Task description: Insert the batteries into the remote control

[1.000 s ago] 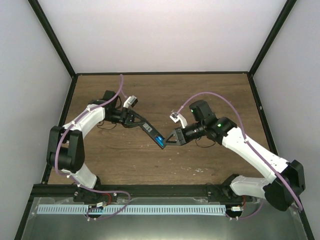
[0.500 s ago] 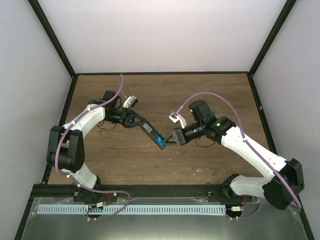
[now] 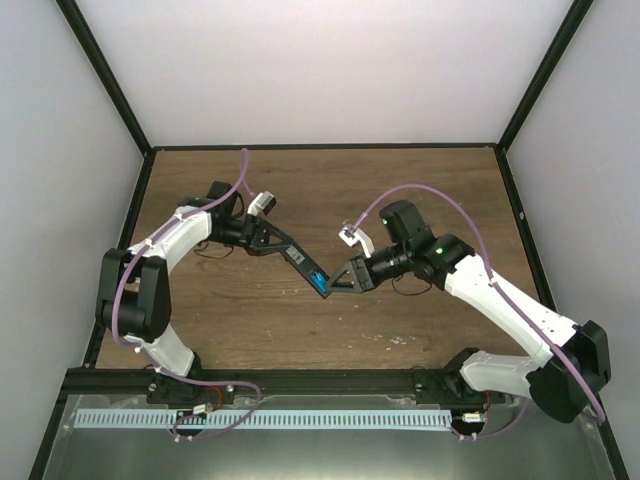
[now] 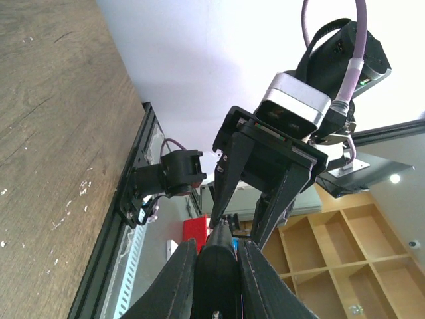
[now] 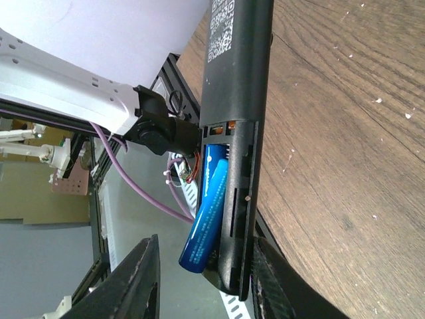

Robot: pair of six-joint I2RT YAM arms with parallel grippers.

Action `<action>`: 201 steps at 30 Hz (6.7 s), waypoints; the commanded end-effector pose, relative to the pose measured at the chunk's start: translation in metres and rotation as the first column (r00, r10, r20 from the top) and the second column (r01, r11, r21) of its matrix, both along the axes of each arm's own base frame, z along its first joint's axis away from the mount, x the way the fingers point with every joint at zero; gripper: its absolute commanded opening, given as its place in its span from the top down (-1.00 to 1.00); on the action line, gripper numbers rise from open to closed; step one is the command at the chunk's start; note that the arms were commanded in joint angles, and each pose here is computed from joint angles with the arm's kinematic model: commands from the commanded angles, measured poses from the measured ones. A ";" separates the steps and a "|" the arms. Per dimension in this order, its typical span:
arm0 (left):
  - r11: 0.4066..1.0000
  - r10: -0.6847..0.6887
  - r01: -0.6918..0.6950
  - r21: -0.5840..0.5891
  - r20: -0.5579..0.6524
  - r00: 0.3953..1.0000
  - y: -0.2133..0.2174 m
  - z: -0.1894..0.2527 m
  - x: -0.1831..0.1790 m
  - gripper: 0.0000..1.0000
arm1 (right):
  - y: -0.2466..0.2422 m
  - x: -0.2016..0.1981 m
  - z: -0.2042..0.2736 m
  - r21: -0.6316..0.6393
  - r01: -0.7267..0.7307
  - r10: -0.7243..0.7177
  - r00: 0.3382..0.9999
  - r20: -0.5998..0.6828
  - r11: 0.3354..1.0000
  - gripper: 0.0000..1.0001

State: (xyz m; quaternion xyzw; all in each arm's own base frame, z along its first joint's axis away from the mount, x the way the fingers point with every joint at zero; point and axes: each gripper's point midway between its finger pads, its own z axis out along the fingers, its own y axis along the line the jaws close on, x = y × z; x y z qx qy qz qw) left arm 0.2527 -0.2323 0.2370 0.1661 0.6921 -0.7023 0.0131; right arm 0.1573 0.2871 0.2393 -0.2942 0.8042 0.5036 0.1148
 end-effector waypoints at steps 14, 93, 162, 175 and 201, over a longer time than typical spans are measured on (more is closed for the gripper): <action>0.999 0.001 0.002 -0.046 0.072 0.997 -0.001 0.006 0.009 1.00 | -0.002 -0.018 0.014 0.060 -0.099 0.096 0.994 0.052 0.993 0.45; 1.000 0.006 -0.005 -0.008 0.080 0.997 0.000 0.004 0.007 1.00 | 0.029 -0.016 0.007 0.023 -0.111 0.111 0.994 -0.002 0.994 0.67; 1.000 0.006 -0.006 -0.008 0.088 0.996 0.000 0.006 0.005 1.00 | 0.033 0.003 0.004 -0.002 -0.053 0.053 0.998 0.014 0.999 0.60; 1.000 0.006 -0.005 -0.013 0.089 0.996 0.000 0.007 0.006 1.00 | 0.035 0.005 0.006 -0.001 -0.065 0.065 0.997 0.028 0.998 0.84; 0.935 0.280 -0.322 0.150 0.247 0.928 0.017 0.014 0.083 1.00 | -0.055 0.106 0.044 -0.124 0.600 -0.460 0.715 0.527 0.790 -0.62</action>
